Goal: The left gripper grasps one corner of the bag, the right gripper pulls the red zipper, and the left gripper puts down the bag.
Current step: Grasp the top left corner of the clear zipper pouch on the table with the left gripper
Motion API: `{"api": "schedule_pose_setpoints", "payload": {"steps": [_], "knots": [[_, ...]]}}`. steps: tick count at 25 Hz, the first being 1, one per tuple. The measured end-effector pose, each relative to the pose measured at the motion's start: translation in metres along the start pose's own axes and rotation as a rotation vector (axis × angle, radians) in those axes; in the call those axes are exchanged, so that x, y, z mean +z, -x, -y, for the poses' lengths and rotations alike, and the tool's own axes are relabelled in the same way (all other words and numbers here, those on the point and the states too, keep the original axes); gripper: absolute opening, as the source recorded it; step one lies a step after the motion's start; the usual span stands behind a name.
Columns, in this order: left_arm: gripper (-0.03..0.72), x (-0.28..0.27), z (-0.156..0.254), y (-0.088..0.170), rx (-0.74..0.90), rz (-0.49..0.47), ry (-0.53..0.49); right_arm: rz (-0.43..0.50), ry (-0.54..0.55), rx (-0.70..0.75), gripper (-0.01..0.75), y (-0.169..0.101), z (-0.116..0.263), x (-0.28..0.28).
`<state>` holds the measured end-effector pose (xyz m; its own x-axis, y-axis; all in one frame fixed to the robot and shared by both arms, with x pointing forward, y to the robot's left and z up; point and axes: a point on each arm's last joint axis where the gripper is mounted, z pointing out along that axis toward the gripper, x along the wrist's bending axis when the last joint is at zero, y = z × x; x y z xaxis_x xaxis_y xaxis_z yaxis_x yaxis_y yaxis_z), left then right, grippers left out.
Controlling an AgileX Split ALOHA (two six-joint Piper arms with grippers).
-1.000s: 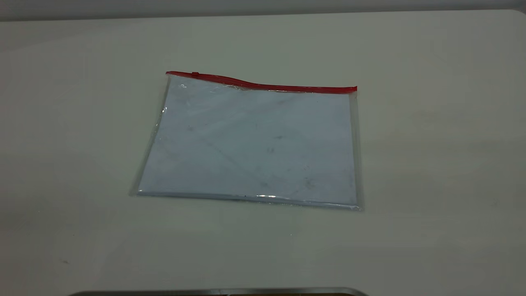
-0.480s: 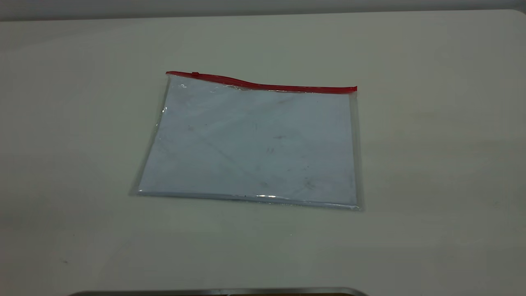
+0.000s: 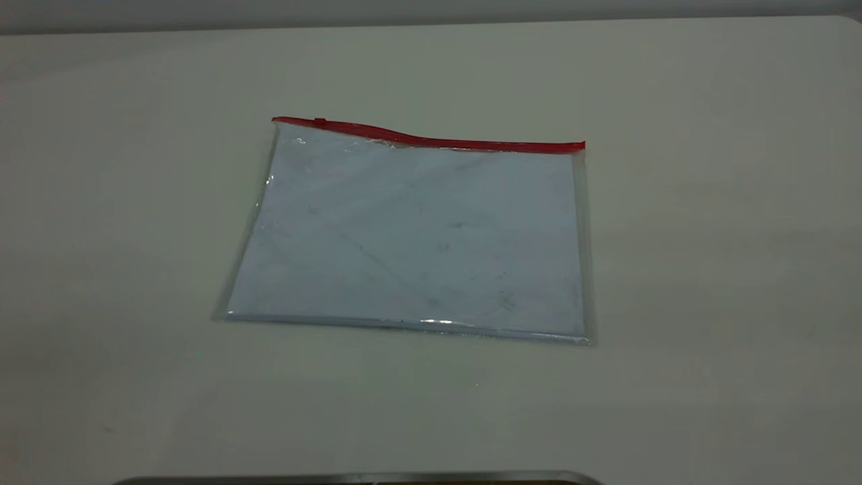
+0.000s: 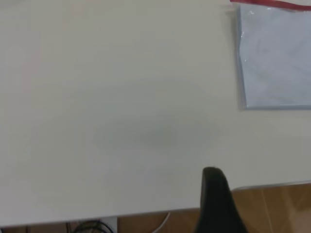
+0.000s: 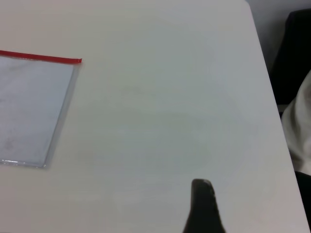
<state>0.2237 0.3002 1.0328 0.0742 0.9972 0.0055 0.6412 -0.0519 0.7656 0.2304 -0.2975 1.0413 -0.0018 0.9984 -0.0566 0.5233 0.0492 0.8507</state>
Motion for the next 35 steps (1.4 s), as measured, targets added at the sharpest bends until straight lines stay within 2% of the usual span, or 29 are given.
{"api": "schedule_pose_setpoints", "payload": {"steps": [3, 8, 12, 20, 23, 28, 35], "knots": [[0.536, 0.001, -0.016, -0.001, -0.021, -0.002, -0.052, -0.005, 0.000, 0.006, 0.585, 0.000, 0.000, 0.000], [0.536, 0.012, -0.071, -0.002, -0.045, 0.000, -0.136, -0.018, 0.051, 0.038, 0.585, -0.001, -0.011, -0.005], [0.536, 0.039, -0.120, -0.003, -0.100, -0.002, -0.169, -0.036, 0.089, 0.056, 0.585, 0.000, -0.051, -0.001], [0.536, 0.131, -0.197, 0.001, -0.157, 0.079, -0.225, -0.058, 0.038, 0.143, 0.585, 0.006, -0.143, 0.060], [0.536, 0.176, -0.214, 0.002, -0.136, 0.113, -0.270, -0.057, -0.021, 0.160, 0.585, 0.007, -0.163, 0.094], [0.536, 0.244, -0.228, 0.006, -0.087, 0.174, -0.360, -0.057, -0.157, 0.102, 0.585, 0.009, -0.170, 0.165], [0.536, 0.329, -0.212, 0.005, -0.077, 0.191, -0.530, -0.082, -0.301, 0.019, 0.585, 0.008, -0.165, 0.254]]}}
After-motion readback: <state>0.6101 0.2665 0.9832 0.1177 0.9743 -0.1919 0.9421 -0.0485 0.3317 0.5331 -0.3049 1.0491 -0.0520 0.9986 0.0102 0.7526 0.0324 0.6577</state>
